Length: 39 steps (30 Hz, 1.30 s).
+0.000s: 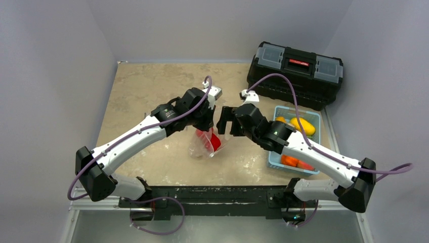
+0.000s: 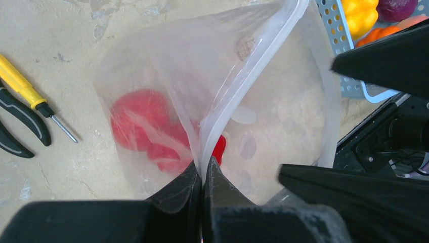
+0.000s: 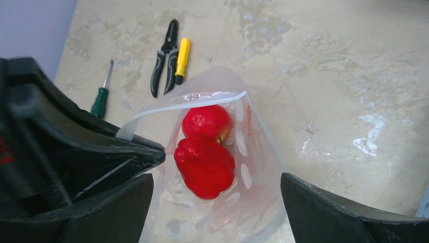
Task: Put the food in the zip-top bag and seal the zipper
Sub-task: Place the fake vegetable in the zipper food storage bag, then adjust the fake vegetable in the bin.
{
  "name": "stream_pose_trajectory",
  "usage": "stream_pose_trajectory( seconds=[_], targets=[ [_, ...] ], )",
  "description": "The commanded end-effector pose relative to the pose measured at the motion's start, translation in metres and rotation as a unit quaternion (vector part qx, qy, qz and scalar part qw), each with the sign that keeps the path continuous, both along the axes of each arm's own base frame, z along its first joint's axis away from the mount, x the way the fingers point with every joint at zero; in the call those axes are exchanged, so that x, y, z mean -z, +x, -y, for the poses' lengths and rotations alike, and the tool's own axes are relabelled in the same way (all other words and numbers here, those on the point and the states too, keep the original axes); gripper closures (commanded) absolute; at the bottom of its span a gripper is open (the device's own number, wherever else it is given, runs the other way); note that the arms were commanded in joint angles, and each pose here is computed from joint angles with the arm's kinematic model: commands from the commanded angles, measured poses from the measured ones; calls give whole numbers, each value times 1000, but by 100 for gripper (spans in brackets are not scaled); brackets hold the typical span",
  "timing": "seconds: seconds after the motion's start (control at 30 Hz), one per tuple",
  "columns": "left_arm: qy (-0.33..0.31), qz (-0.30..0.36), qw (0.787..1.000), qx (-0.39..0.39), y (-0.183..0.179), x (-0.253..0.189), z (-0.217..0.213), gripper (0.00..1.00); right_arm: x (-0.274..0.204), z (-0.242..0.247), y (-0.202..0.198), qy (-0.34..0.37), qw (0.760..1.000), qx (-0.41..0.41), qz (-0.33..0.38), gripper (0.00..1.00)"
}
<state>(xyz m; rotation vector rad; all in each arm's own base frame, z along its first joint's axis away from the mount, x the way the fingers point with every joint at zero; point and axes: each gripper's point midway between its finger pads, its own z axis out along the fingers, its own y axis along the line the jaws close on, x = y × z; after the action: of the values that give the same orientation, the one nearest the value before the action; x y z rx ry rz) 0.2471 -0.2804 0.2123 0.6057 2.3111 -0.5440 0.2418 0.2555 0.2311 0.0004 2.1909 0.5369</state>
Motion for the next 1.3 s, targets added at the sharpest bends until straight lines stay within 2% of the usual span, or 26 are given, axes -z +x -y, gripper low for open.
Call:
stream_pose_trajectory(
  seconds=[0.0,0.13,0.23,0.33,0.5,0.67,0.8,1.07,1.27],
  targets=[
    [-21,20,1000,7,3,-14,5,100,-58,32,0,8,997,34,65,2],
    [-20,18,1000,8,3,-13,6,100,-71,87,-4,4,987,129,97,1],
    [-20,18,1000,7,3,-14,6,100,-58,142,-10,-7,965,248,89,1],
    [-21,18,1000,7,3,-14,6,100,-36,179,-9,-20,948,310,75,1],
    [-22,15,1000,8,2,-13,6,100,3,213,6,-6,946,322,18,1],
    [-23,19,1000,8,2,-15,5,100,53,237,12,-10,938,337,-77,1],
    [-24,21,999,7,2,-17,4,100,89,244,11,29,931,331,-148,1],
    [-27,18,999,10,1,-17,6,100,109,239,9,70,918,337,-195,1],
    [-26,18,999,9,1,-17,5,100,131,235,6,93,895,365,-238,1]
  ],
)
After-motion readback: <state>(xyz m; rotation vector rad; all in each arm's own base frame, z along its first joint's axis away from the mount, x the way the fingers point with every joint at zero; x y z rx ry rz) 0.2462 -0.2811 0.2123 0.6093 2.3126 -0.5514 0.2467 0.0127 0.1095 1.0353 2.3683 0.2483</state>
